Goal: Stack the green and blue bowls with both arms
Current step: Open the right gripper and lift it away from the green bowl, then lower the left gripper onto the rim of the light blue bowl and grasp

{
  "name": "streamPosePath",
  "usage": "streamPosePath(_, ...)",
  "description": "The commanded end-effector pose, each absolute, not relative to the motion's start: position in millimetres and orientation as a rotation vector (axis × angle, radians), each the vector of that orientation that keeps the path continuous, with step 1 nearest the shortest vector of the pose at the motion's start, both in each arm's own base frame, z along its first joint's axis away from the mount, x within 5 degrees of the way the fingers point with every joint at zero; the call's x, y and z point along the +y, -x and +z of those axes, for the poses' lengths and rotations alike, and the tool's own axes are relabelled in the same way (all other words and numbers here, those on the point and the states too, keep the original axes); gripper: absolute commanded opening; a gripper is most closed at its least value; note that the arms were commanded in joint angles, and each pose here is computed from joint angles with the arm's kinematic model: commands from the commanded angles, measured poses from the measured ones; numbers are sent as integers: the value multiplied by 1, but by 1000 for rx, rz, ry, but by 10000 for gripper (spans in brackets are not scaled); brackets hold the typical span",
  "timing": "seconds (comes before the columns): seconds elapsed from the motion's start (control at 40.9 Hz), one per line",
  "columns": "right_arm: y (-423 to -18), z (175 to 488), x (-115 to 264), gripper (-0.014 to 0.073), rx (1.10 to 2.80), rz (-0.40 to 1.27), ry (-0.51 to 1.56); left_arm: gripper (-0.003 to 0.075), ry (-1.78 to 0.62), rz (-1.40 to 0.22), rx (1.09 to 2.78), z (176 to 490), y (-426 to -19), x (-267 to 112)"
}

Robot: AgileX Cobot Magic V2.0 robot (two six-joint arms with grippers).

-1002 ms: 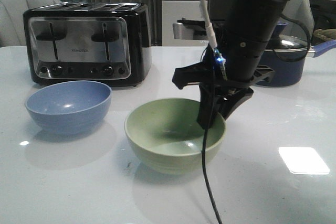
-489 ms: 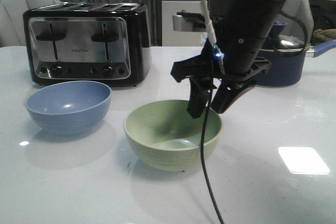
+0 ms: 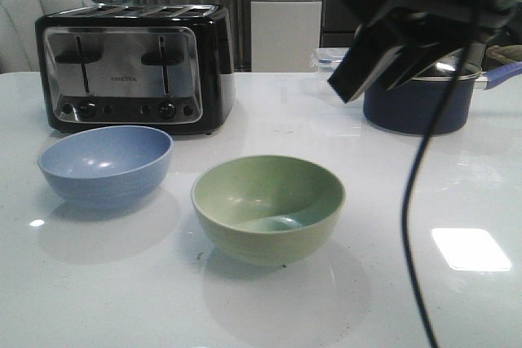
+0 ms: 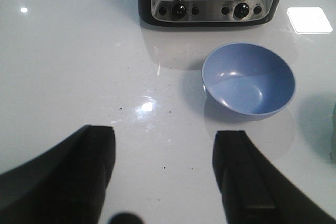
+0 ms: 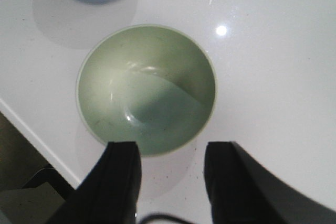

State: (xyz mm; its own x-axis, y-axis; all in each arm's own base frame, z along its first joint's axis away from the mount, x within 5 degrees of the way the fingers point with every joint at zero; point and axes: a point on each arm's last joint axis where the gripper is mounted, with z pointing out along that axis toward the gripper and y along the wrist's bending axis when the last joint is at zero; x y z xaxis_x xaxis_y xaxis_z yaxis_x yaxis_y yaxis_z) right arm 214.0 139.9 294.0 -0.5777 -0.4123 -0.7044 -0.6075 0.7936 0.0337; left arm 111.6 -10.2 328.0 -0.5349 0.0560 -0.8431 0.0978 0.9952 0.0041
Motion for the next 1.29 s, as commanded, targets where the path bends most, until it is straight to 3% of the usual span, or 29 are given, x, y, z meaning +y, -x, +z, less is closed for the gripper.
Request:
streamPosePath(0.0, -192, 316, 126, 414, 2123, 361, 726, 475, -112, -86, 2039, 342, -116, -14)
streamPosePath(0.195, -154, 320, 104, 414, 2072, 374, 720, 489, -177, -99, 2035, 342, -115, -19)
streamPosePath(0.415, -134, 329, 93, 414, 2046, 386, 726, 659, -190, -110, 2121, 334, -135, -23)
streamPosePath(0.928, -135, 329, 93, 414, 2049, 386, 727, 656, -137, -212, 2519, 284, -259, -48)
streamPosePath(1.27, -135, 329, 93, 414, 2049, 386, 727, 656, -126, -258, 2658, 241, -333, -70)
